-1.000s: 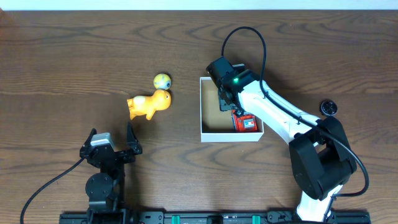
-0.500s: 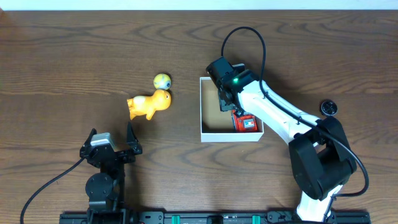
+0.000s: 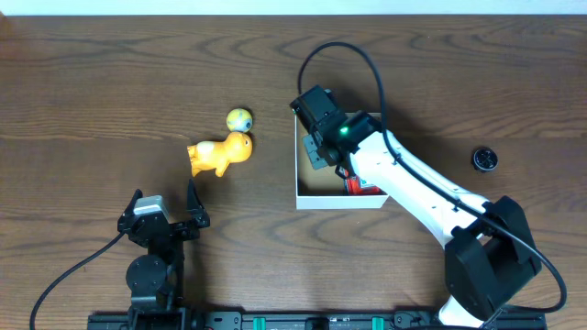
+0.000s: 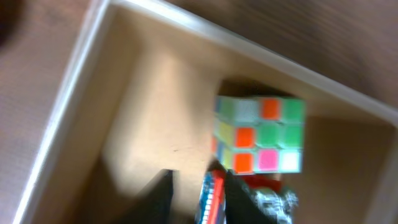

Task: Pack container
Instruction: 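Lower the cube into the box beside the toy robot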

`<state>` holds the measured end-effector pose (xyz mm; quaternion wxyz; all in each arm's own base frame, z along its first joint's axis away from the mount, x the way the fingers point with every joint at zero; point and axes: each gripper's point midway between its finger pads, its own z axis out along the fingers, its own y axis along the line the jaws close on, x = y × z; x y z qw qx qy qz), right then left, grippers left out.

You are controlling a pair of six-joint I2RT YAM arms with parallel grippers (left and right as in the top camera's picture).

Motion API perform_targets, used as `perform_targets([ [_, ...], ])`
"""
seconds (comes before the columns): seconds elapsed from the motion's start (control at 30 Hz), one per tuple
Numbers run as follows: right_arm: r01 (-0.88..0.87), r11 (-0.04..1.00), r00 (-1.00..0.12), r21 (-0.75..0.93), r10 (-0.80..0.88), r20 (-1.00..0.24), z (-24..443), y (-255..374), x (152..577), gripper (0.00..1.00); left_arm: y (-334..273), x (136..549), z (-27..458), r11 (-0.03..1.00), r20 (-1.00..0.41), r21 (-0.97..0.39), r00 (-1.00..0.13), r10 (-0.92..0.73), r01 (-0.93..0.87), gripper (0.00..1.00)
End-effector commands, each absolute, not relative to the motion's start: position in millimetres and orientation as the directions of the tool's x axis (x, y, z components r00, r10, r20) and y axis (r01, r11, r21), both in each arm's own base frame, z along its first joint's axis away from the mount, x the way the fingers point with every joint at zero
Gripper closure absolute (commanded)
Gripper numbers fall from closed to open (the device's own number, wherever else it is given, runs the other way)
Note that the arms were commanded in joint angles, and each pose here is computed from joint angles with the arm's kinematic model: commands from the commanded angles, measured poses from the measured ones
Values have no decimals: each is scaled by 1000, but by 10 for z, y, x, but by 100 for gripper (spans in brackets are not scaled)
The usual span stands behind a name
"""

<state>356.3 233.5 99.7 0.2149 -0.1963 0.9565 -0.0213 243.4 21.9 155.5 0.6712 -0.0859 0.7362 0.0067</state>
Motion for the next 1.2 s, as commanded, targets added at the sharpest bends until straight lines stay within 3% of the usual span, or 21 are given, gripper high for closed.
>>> perform_targets([
  [0.0,-501,855,-767,-133,-510,-390,982,2430,3537,99,242,2425,1375,984,-984,-91,-136,-112,-152,2],
  [0.37,-711,637,-516,-298,-760,-395,1073,2451,3789,99,242,2425,1376,984,-984,-91,-135,-112,-152,2],
  [0.9,-861,449,-367,-240,-874,-318,952,2305,3678,99,242,2425,1376,984,-984,-91,-135,-112,-152,2],
  [1.17,-951,156,-108,-268,-977,-185,657,2165,3493,99,242,2425,1376,984,-984,-91,-135,-112,-152,2],
])
